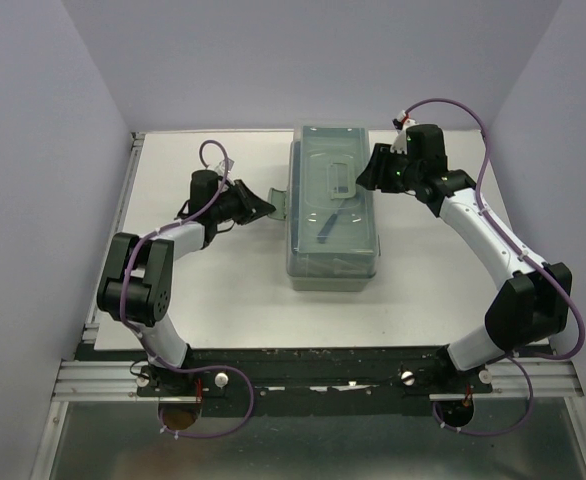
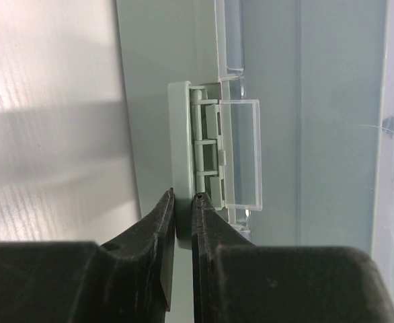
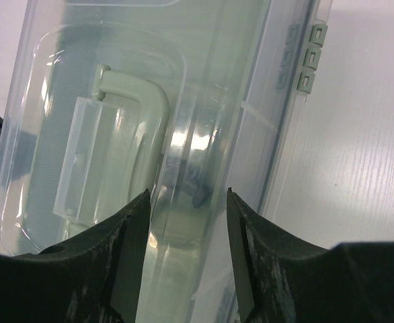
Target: Pack the tool kit
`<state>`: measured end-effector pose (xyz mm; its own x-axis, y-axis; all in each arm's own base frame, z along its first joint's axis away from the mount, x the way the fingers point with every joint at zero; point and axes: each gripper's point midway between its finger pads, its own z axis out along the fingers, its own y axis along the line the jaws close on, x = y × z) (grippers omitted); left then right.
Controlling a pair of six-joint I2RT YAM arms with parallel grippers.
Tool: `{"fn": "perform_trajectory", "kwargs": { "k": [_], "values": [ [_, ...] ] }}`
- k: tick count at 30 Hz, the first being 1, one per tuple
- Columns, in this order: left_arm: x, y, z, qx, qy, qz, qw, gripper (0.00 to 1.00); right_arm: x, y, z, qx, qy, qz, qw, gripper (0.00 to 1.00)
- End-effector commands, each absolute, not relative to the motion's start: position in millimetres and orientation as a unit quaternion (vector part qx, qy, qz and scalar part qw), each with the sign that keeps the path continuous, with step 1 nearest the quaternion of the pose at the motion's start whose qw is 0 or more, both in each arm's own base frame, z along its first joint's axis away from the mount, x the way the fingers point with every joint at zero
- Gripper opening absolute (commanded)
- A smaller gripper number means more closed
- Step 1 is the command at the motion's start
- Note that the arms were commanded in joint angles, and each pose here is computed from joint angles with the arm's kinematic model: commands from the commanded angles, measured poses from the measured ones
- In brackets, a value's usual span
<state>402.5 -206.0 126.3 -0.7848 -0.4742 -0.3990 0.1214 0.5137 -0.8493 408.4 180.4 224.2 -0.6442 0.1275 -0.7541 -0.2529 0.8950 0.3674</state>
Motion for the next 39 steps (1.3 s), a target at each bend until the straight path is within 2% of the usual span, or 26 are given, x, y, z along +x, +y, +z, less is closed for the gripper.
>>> {"fn": "perform_trajectory", "kwargs": {
  "k": [1, 7, 20, 28, 39],
  "values": [
    [403, -211, 154, -0.06, 0.825, -0.44, 0.351, 0.12, 402, 188, 204, -0.045, 0.893, 0.23, 0.384, 0.55],
    [401, -221, 167, -0.037, 0.85, -0.378, 0.366, 0.12, 401, 185, 201, -0.041, 0.895, 0.225, 0.382, 0.54],
    [397, -236, 199, -0.02, 0.854, -0.322, 0.408, 0.12, 394, 185, 195, -0.041, 0.898, 0.227, 0.375, 0.53],
    [396, -241, 215, -0.015, 0.842, -0.335, 0.422, 0.12, 391, 187, 191, -0.041, 0.898, 0.233, 0.371, 0.53],
    [389, -270, 218, 0.022, 0.813, -0.415, 0.407, 0.12, 392, 188, 189, -0.039, 0.899, 0.234, 0.368, 0.53]
  ]
}}
